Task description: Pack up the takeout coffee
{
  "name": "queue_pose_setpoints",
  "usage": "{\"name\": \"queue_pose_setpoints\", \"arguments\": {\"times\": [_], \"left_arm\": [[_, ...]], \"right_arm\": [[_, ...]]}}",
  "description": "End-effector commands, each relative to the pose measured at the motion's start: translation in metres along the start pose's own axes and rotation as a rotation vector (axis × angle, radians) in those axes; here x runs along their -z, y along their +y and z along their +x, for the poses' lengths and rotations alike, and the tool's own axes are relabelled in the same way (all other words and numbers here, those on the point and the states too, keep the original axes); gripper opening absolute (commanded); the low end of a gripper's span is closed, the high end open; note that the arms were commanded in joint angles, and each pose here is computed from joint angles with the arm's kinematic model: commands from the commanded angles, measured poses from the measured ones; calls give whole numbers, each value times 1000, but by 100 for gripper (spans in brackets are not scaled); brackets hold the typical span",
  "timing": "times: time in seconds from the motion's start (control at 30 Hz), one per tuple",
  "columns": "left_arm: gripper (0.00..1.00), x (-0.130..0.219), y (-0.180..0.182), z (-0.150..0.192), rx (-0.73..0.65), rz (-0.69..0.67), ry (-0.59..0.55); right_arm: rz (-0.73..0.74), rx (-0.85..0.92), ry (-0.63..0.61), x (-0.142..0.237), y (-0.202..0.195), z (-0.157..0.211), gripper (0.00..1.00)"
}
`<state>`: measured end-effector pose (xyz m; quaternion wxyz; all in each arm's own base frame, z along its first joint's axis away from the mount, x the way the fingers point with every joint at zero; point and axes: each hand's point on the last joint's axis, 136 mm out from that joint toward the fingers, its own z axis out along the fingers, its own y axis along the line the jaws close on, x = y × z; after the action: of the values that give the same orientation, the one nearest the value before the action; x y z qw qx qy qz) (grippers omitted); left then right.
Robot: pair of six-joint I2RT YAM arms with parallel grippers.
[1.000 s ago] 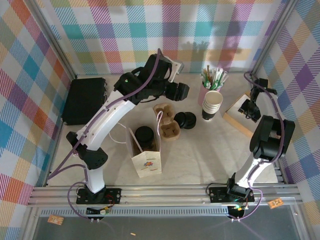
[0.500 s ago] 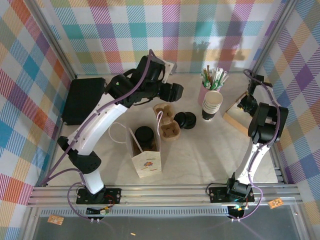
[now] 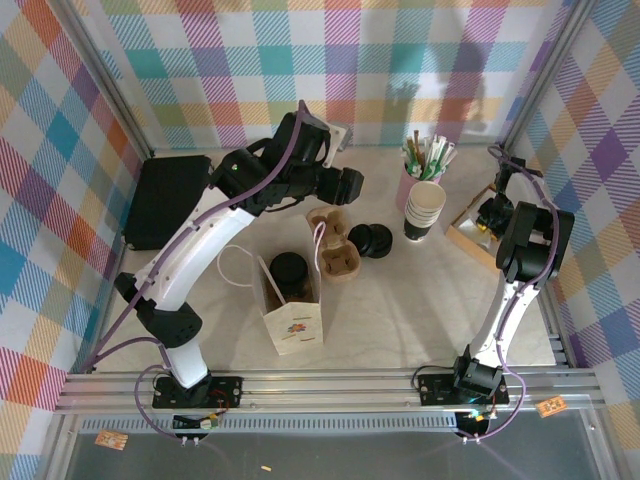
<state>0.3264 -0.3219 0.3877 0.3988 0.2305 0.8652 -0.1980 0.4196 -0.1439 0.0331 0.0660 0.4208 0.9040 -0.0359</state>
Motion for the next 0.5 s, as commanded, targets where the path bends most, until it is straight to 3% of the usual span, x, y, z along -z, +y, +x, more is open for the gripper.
{"name": "queue_pose_setpoints", "arguments": {"times": [0.0, 0.07, 0.2, 0.47], "left_arm": [[73, 11, 2, -2, 3, -9, -15], [73, 9, 2, -1, 13, -7, -11], [73, 7, 2, 0, 30, -6, -6], [72, 6, 3, 0, 55, -11, -12]], "right_arm": [[21, 14, 24, 10, -12, 7, 37], [37, 26, 20, 13, -14, 5, 53], [37, 45, 13, 19, -13, 1, 57], [13, 56, -3, 24, -7, -6, 36]]}}
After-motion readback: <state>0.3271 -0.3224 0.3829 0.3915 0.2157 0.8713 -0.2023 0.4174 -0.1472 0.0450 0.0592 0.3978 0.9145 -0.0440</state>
